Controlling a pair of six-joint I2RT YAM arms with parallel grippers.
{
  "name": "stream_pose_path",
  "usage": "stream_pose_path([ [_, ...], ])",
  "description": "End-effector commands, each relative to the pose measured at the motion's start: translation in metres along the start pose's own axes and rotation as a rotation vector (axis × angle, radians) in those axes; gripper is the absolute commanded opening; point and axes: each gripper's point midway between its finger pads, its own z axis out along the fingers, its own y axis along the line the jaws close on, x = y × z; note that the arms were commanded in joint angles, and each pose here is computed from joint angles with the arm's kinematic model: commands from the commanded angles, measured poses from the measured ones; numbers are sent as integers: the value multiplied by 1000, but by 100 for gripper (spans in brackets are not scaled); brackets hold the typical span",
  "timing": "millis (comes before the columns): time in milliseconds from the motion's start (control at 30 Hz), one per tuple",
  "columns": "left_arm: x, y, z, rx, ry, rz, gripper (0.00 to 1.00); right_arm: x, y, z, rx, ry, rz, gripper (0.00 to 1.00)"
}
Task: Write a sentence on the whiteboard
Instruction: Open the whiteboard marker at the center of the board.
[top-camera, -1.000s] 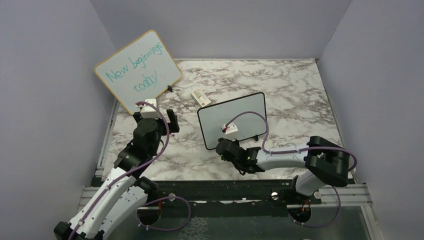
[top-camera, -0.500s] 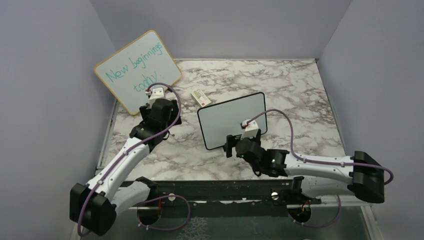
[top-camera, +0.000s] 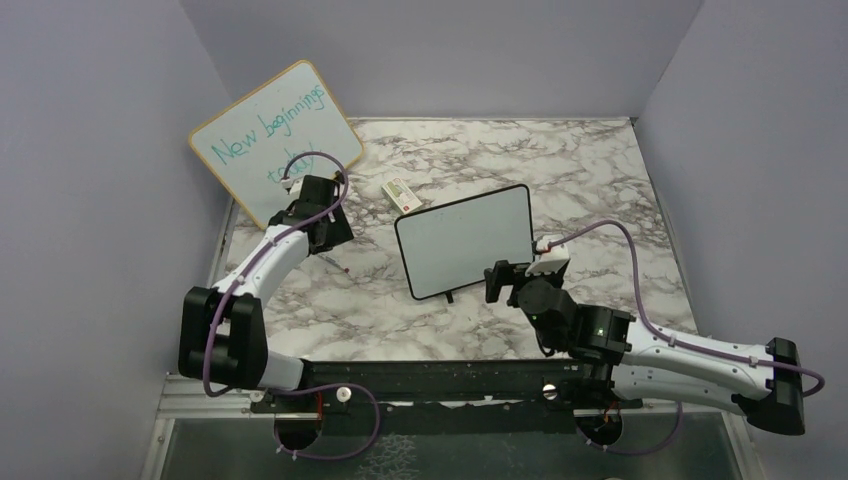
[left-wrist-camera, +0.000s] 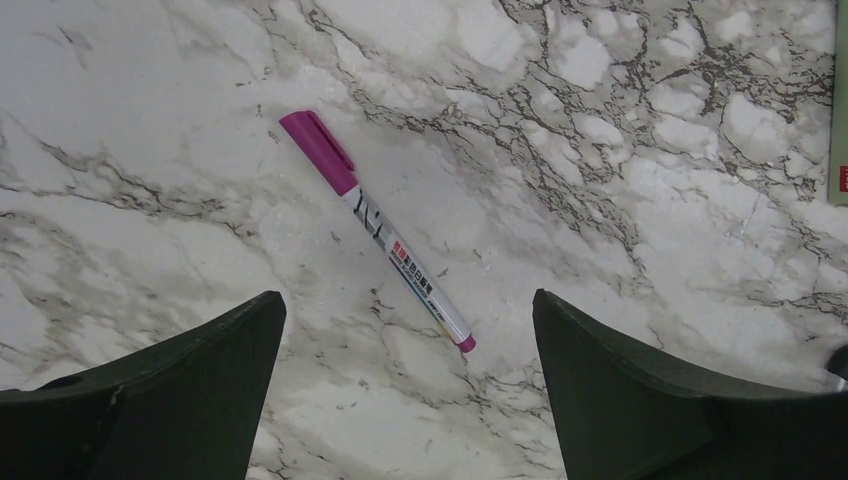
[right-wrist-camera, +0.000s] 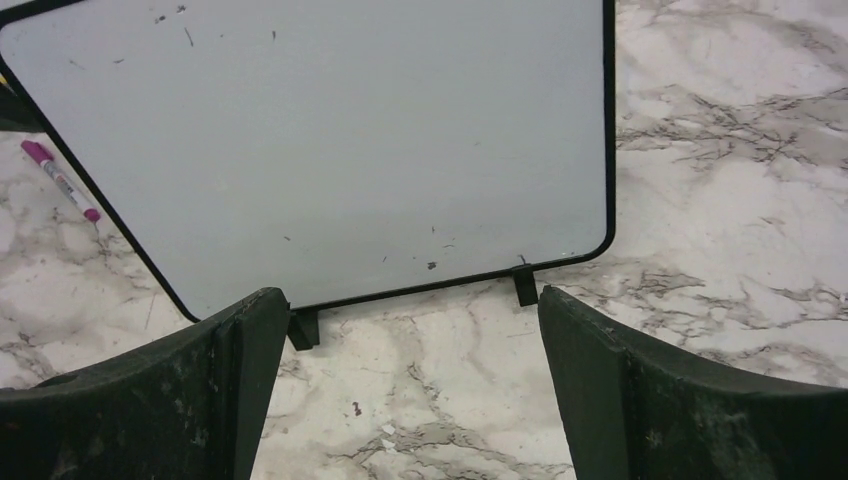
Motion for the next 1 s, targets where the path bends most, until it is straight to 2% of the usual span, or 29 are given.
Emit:
stream_pose_path([
  [0, 2, -10, 10, 15, 75, -78, 89, -7, -25, -5, 82, -45, -57, 100],
  [100, 1, -11, 21, -5, 102, -118, 79, -10, -28, -7, 90, -55, -61, 100],
  [200, 3, -9, 29, -32, 120, -141, 76, -12, -32, -7, 105, -64, -65, 100],
  [300, 8, -5, 37, -54, 140, -158, 69, -14, -34, -8, 110, -71, -72, 100],
  [600, 14, 9, 53, -132, 160, -176, 59, -21, -37, -7, 124, -105, -103, 100],
  [967, 21, 9, 73, -153, 201, -222, 45, -27, -30, -3, 111, -131, -155, 98],
])
